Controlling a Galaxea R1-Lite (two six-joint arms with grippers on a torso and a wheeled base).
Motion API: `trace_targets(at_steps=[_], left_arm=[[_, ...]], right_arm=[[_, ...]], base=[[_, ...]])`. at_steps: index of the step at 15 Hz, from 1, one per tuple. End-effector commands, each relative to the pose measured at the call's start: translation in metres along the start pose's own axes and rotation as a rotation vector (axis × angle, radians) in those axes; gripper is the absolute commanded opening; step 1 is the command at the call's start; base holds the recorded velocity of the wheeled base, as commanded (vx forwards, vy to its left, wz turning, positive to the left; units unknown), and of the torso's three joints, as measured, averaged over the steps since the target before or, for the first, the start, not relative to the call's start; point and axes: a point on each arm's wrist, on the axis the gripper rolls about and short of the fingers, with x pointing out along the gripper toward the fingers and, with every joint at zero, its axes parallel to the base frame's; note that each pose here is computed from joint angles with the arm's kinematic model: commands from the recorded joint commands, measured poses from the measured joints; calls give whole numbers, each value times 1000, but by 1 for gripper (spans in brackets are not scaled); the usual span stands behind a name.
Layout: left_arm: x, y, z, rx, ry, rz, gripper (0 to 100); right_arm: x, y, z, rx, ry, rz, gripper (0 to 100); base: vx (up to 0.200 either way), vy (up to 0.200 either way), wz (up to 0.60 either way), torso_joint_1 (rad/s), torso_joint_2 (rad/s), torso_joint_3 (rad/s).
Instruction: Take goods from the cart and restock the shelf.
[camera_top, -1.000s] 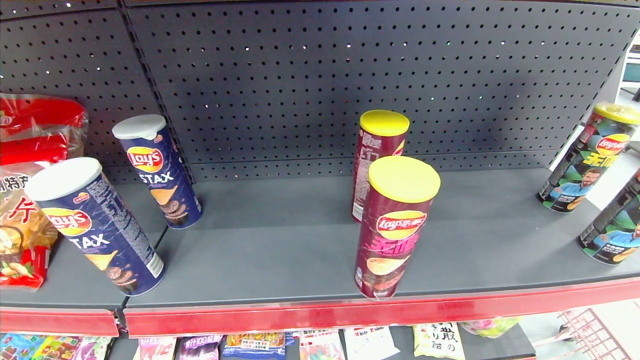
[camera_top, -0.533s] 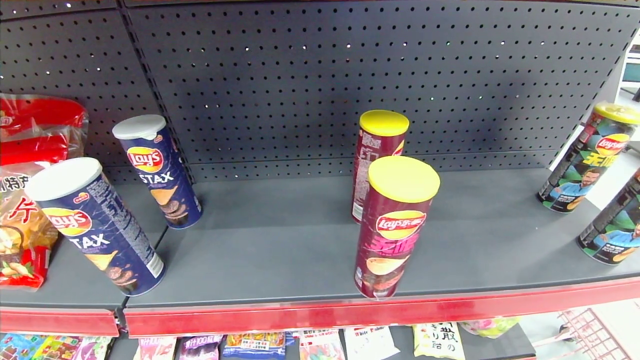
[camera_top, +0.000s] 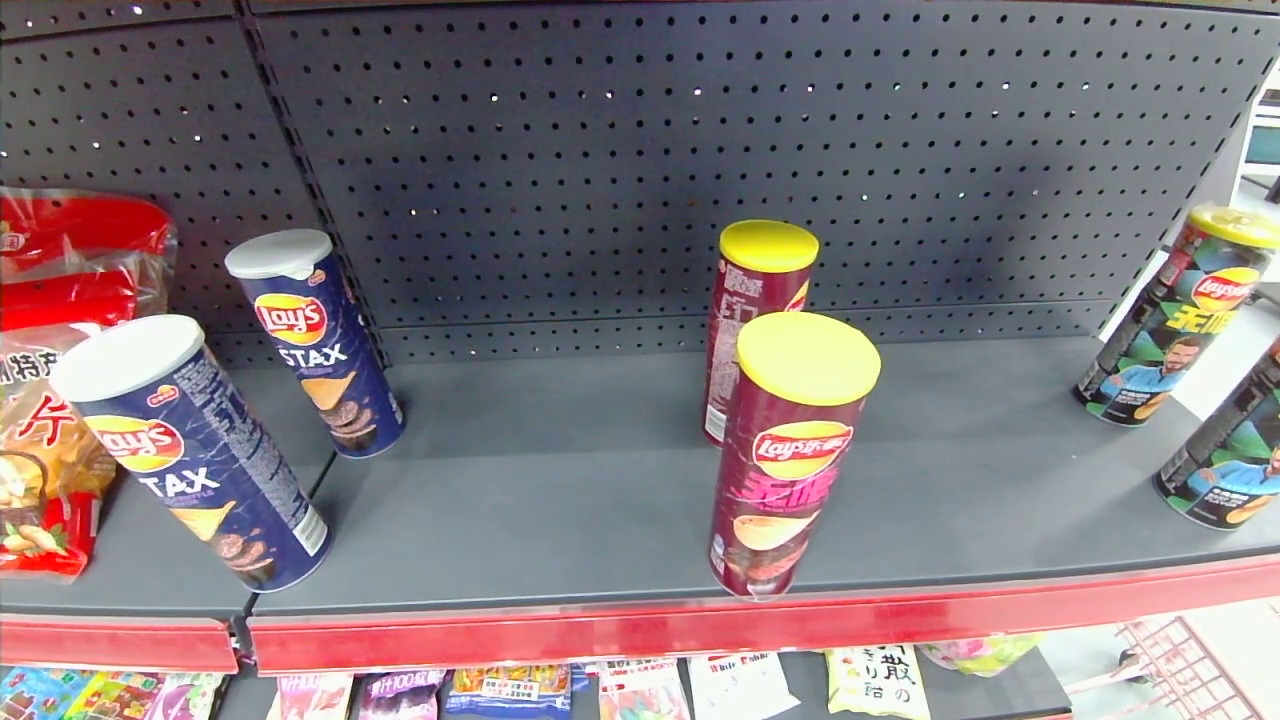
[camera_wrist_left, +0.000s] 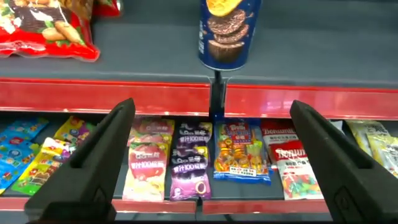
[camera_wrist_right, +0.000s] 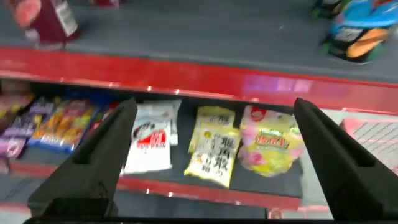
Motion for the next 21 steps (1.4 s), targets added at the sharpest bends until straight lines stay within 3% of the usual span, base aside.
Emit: trace_targets(at_steps=[1,4,7,10,12,13,15,16,18,19,21], left_arm=[[0,0,0,3,0,-6,100],[0,0,0,-2,0,-35,100],[-4,2,0,3,-27,-185,100],[-7,2,-2,-31,-76,-137,100],[-7,3,-1,-103,-78,-85,100],[-7,4,-1,-121,-79,-72,100],[-7,4,-1,-115,-80,-72,100],[-7,3,-1,-88,-82,-80,100],[-8,0,-1,106,-88,-218,100],[-8,-1,-2,179,-92,-250,100],[-8,-1,-2,186,-89,-254,100]], right_arm=[[-3,-3,-8,25,-20,-137,100],[-3,-2,-8,53,-21,-92,100],[-3,-2,-8,56,-21,-92,100],[-3,-2,-8,53,-21,-93,100],[-3,-2,-8,53,-21,-93,100],[-3,-2,-8,54,-21,-93,100],[-3,-2,-8,53,-21,-93,100],[-3,-2,-8,53,-21,-93,100],[-3,-2,-8,54,-21,-93,100],[-3,-2,-8,53,-21,-93,100],[-3,-2,-8,53,-21,-93,100]], base=[[0,0,0,0,0,0],[0,0,0,0,0,0],[0,0,0,0,0,0],[0,0,0,0,0,0],[0,0,0,0,0,0],[0,0,0,0,0,0],[0,0,0,0,0,0],[0,0,0,0,0,0],[0,0,0,0,0,0],[0,0,0,0,0,0],[0,0,0,0,0,0]])
